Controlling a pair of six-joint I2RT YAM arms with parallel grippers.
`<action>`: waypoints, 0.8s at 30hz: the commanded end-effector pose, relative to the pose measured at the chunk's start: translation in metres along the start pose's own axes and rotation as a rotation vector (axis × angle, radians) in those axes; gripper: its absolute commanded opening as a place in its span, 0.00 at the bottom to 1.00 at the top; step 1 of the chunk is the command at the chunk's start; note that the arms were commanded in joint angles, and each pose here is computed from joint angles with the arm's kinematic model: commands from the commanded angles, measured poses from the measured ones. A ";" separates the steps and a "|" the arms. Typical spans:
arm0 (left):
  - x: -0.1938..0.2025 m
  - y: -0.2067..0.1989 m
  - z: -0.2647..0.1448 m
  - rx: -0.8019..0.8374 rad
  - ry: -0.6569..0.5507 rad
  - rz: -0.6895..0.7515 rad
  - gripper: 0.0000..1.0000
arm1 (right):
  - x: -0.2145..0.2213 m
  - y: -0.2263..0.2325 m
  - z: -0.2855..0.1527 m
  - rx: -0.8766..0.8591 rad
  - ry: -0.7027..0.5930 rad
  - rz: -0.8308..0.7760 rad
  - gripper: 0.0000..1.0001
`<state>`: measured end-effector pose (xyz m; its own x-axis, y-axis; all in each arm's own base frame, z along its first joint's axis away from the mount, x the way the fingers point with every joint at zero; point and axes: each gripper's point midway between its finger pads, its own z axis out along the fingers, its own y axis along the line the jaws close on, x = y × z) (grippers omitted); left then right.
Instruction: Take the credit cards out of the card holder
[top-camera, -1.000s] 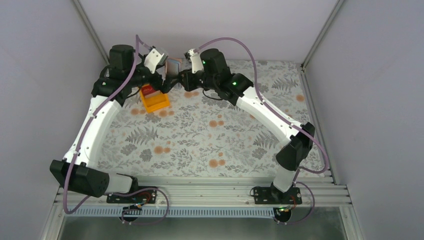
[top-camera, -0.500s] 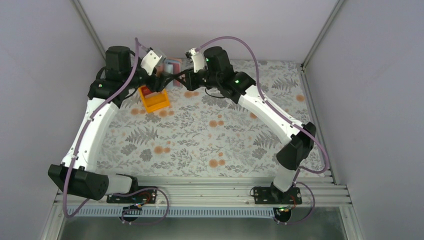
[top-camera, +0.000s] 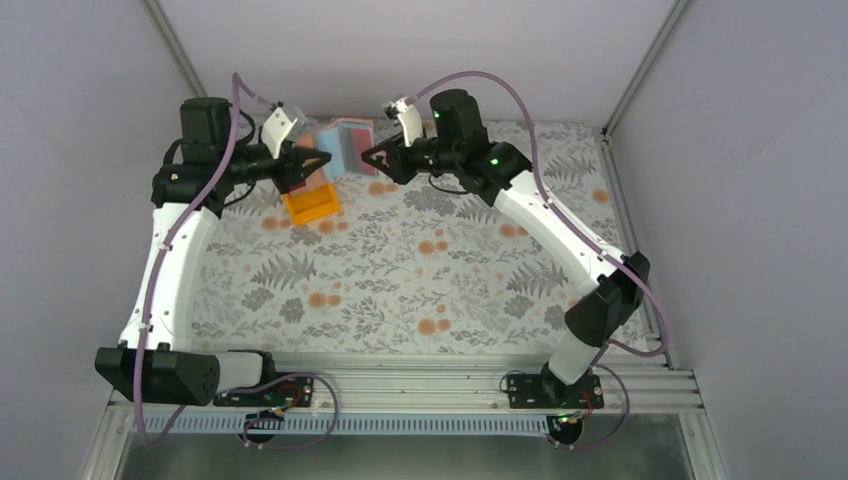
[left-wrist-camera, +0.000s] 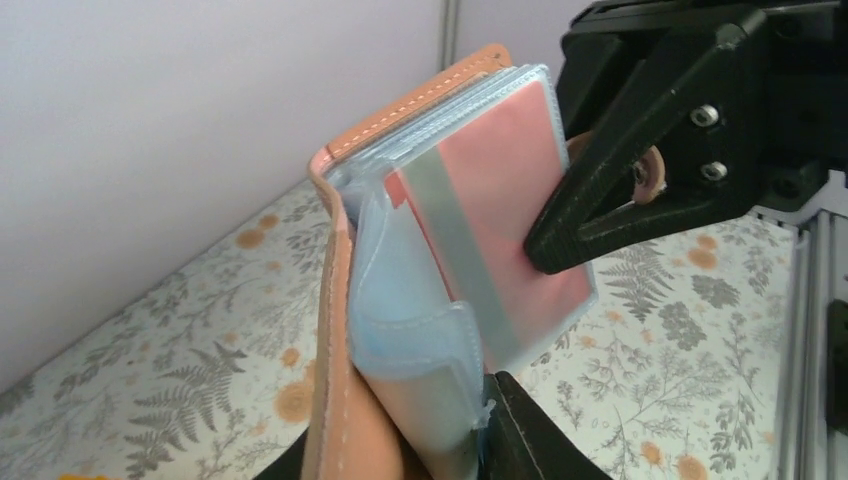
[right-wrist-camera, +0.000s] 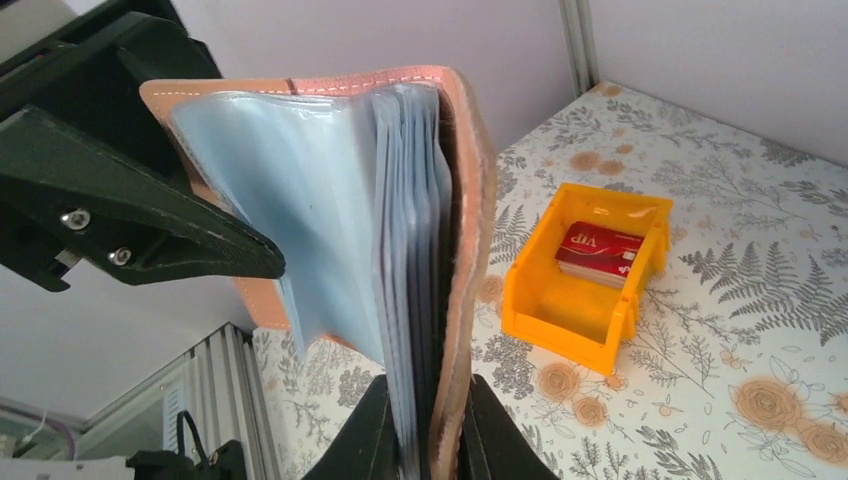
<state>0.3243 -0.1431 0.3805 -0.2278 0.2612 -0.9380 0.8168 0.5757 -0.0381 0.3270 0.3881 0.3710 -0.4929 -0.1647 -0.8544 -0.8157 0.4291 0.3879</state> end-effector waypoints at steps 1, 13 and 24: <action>-0.003 -0.019 -0.007 0.078 -0.026 0.026 0.20 | -0.021 0.038 -0.034 -0.108 -0.063 -0.129 0.04; -0.006 -0.045 -0.015 0.210 -0.058 0.045 0.02 | -0.009 0.041 -0.040 -0.128 -0.053 -0.204 0.43; -0.008 -0.061 -0.022 0.263 -0.067 0.106 0.02 | 0.009 0.039 -0.041 -0.216 -0.040 -0.256 0.62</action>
<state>0.2779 -0.1597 0.3808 -0.1968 0.2578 -0.9459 0.9179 0.3874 -0.0854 0.2936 0.3744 0.3816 -0.3255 -0.2240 -0.9186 -0.9249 0.2772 0.2602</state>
